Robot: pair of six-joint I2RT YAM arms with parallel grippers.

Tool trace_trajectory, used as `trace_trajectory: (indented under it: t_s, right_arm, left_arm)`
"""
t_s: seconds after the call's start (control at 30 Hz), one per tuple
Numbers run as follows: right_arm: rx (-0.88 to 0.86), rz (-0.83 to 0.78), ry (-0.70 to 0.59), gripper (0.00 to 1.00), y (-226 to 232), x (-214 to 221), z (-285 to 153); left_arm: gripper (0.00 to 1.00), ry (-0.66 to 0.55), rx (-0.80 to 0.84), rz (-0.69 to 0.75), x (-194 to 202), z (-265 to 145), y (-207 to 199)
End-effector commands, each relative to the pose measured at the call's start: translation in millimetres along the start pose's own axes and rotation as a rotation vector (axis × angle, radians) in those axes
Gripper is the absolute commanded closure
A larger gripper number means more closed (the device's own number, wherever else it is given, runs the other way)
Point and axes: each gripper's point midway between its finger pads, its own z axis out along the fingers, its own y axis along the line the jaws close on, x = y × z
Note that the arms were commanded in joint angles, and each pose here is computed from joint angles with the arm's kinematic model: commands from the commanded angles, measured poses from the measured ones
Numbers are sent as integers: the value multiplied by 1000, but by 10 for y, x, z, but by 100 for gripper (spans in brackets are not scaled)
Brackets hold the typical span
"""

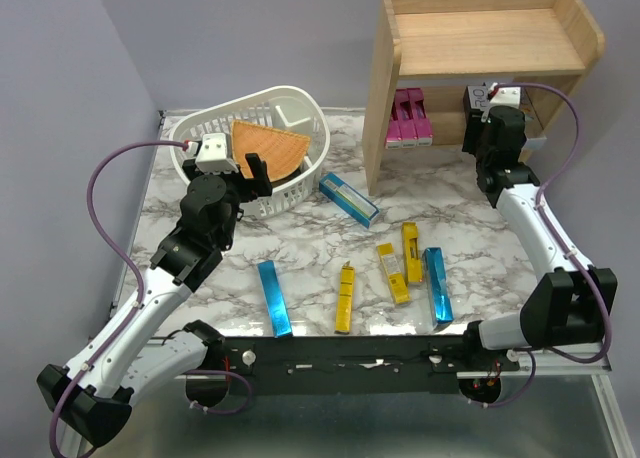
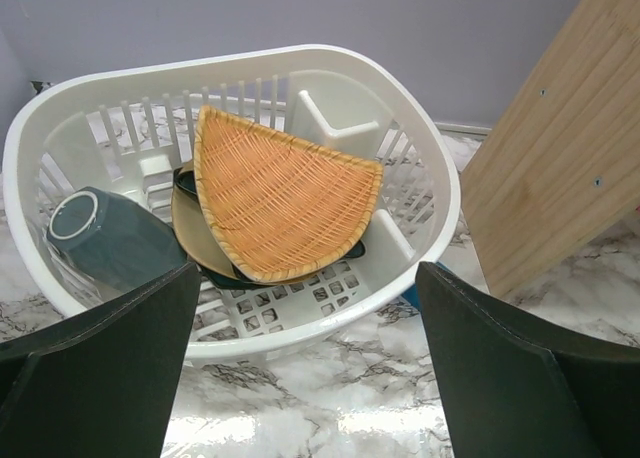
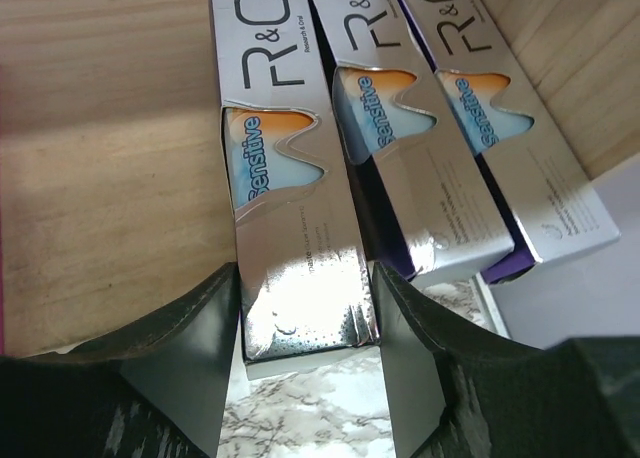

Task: Place and organize the toothpastes onto the shelf
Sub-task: Place the toothpaste on the shelf.

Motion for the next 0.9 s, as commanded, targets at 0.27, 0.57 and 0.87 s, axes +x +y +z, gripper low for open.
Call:
trace_trajectory:
  t_s: [0.27, 0.57, 0.87]
  right_arm:
    - [122, -60, -87, 30, -246, -286, 137]
    - [69, -49, -100, 30, -148, -267, 147]
    - [-52, -108, -107, 30, 78, -212, 223]
  left_arm:
    - [1, -10, -29, 17, 12, 35, 56]
    - [1, -6, -24, 21, 21, 43, 44]
    - [1, 2, -22, 26, 48, 56, 38]
